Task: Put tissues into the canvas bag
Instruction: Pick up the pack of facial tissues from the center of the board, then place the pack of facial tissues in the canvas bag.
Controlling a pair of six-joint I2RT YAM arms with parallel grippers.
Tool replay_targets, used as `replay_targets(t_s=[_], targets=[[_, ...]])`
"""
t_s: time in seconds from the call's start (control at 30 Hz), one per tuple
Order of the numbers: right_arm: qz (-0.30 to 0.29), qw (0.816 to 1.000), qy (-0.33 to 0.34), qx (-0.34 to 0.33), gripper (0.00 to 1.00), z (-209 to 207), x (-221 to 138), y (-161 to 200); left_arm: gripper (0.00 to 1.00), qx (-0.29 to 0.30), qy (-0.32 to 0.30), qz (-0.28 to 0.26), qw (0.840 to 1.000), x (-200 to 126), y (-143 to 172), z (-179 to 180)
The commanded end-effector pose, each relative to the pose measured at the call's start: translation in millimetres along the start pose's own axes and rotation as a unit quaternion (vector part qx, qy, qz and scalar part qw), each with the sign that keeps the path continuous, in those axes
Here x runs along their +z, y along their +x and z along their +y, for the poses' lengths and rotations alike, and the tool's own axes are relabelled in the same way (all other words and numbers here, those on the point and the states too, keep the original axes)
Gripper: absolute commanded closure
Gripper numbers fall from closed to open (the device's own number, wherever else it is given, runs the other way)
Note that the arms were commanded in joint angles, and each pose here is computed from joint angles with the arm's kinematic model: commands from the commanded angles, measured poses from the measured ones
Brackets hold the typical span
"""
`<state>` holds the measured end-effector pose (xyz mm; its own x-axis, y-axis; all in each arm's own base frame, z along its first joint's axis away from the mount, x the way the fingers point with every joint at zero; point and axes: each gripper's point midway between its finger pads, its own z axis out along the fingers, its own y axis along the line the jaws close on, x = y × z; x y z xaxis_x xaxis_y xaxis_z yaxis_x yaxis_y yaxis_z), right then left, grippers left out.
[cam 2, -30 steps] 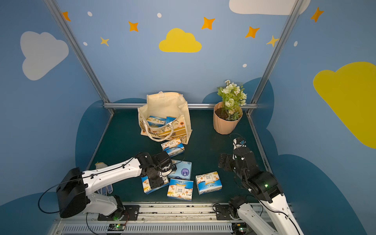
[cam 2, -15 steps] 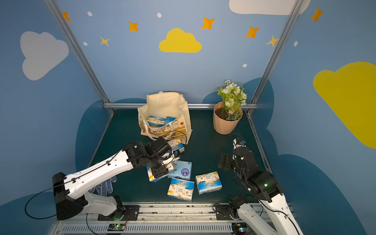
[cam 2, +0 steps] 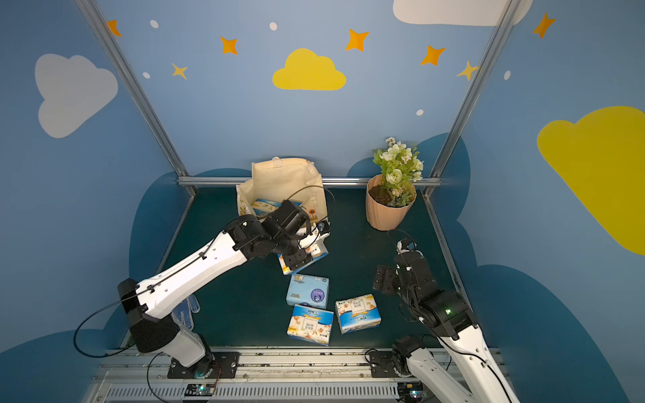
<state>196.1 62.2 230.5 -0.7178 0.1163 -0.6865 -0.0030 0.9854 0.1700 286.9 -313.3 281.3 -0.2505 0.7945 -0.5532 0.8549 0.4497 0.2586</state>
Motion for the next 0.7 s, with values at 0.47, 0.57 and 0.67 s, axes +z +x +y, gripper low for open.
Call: replay_targets(t_s=[0.47,0.57,0.67], targets=[[0.015,1.0,-0.01,-0.006,0.05,12,11,-10,0.15,-0.082,-0.201,-0.144,0.965,-62,-86,199],[0.012,1.0,-0.014,-0.004,0.05,11,10,-8,0.15,-0.131,-0.229,-0.147,0.953,-56,-67,241],[0.015,1.0,-0.012,-0.005,0.05,9,9,-5,0.15,-0.179,-0.244,-0.142,0.943,-48,-43,277]])
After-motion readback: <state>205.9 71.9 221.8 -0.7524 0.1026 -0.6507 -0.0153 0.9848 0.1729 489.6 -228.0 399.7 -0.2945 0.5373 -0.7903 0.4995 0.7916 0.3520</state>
